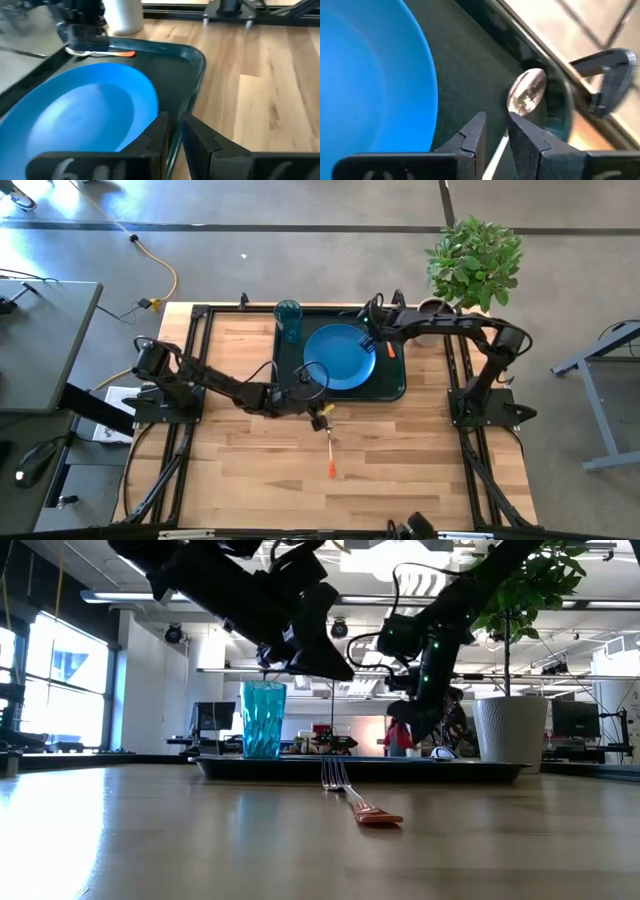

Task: Pick and place plate/cup/fork/spoon on tray
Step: Put the orange spoon to the top right of the blue plate on the green tray

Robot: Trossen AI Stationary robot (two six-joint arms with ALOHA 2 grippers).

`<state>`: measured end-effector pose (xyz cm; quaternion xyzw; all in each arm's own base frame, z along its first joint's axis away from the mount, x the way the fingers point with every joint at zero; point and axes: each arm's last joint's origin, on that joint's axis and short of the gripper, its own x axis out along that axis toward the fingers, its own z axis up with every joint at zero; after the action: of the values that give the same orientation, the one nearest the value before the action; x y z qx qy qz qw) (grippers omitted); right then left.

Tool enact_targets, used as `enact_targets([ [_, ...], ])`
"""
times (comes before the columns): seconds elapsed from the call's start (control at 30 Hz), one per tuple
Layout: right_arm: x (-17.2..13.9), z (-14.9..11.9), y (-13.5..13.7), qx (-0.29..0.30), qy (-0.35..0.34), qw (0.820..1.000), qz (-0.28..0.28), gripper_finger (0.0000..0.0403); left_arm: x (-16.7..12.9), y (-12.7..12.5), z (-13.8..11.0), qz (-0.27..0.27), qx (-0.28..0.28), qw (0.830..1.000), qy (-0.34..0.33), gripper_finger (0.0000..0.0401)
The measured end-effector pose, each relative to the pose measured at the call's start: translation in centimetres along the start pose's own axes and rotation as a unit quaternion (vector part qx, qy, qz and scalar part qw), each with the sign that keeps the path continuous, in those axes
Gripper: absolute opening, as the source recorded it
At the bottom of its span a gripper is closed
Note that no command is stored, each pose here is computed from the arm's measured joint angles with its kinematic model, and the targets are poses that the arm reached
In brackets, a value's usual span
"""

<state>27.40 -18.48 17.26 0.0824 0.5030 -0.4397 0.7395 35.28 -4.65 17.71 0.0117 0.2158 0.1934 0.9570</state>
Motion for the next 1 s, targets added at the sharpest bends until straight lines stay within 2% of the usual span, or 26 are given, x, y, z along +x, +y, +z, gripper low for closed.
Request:
enact_targets([
  [0.23,1.4,0.3,-2.4,0.040,0.014,0.998,0.042,0.0101,0.4,0.7,0.0,0.004,0.016,1.000,0.007,0.0042],
  [0.43,2.1,-0.1,-4.2,0.068,0.037,0.997,0.019,0.0103,0.4,0.7,-0.1,0.005,0.019,1.000,0.013,0.0042],
  [0.53,2.6,-0.1,-4.6,0.078,0.041,0.996,0.026,0.0097,0.4,0.7,-0.1,0.005,0.019,1.000,0.013,0.0042],
  [0.8,4.5,-0.9,-3.8,0.064,0.077,0.994,0.036,0.0083,0.4,0.7,-0.1,0.005,0.019,1.000,0.013,0.0042],
  [1.0,4.7,-0.9,-3.7,0.053,0.081,0.995,0.036,0.0083,0.4,0.7,-0.2,0.005,0.019,1.000,0.013,0.0042],
])
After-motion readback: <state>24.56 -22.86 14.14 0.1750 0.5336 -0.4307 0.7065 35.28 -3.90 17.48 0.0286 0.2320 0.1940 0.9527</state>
